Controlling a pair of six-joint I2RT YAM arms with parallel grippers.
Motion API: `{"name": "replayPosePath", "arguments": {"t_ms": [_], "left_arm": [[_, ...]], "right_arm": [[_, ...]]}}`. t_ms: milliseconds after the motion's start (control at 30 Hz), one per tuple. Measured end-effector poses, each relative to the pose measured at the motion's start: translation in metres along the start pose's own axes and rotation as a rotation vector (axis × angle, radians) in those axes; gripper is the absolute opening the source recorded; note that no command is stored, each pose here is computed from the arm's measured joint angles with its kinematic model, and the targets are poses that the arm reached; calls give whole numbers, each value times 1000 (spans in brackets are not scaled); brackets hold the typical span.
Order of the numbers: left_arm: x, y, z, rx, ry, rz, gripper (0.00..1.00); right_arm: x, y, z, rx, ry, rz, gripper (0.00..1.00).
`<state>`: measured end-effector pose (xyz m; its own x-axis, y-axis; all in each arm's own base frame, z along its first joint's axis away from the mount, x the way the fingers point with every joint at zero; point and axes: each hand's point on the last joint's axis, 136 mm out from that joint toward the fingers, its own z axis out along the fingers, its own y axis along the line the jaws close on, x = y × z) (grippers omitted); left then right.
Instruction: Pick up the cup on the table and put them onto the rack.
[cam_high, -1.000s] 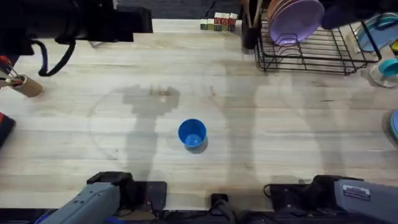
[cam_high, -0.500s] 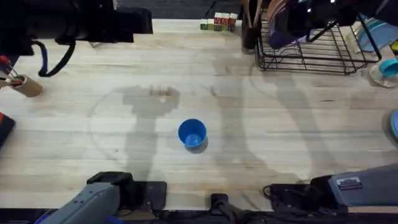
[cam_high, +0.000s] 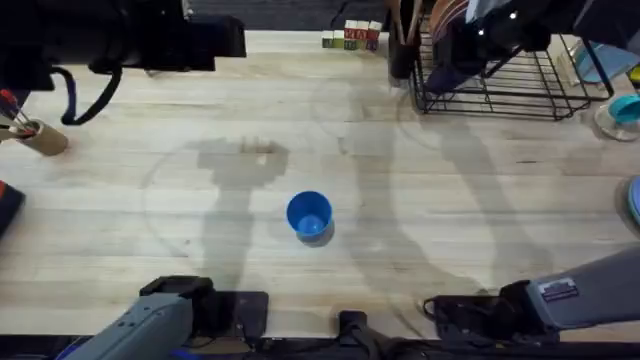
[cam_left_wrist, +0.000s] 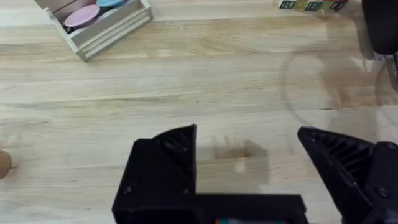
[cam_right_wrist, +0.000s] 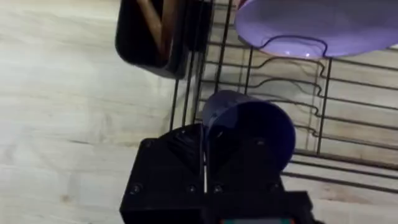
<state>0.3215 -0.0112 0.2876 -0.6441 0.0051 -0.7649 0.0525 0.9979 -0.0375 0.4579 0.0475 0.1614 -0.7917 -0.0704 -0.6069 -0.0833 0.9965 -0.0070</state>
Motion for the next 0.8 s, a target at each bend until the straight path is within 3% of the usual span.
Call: {"name": "replayPosePath", "arguments": {"t_ms": [200,800], "left_arm": [[0,0,0,0,0,0,993],[3,1,10,1,29,-2,993]], "right_arm": [[11,0,0,1,46,9,32],[13,10,20,-9,55,39,31]]}}
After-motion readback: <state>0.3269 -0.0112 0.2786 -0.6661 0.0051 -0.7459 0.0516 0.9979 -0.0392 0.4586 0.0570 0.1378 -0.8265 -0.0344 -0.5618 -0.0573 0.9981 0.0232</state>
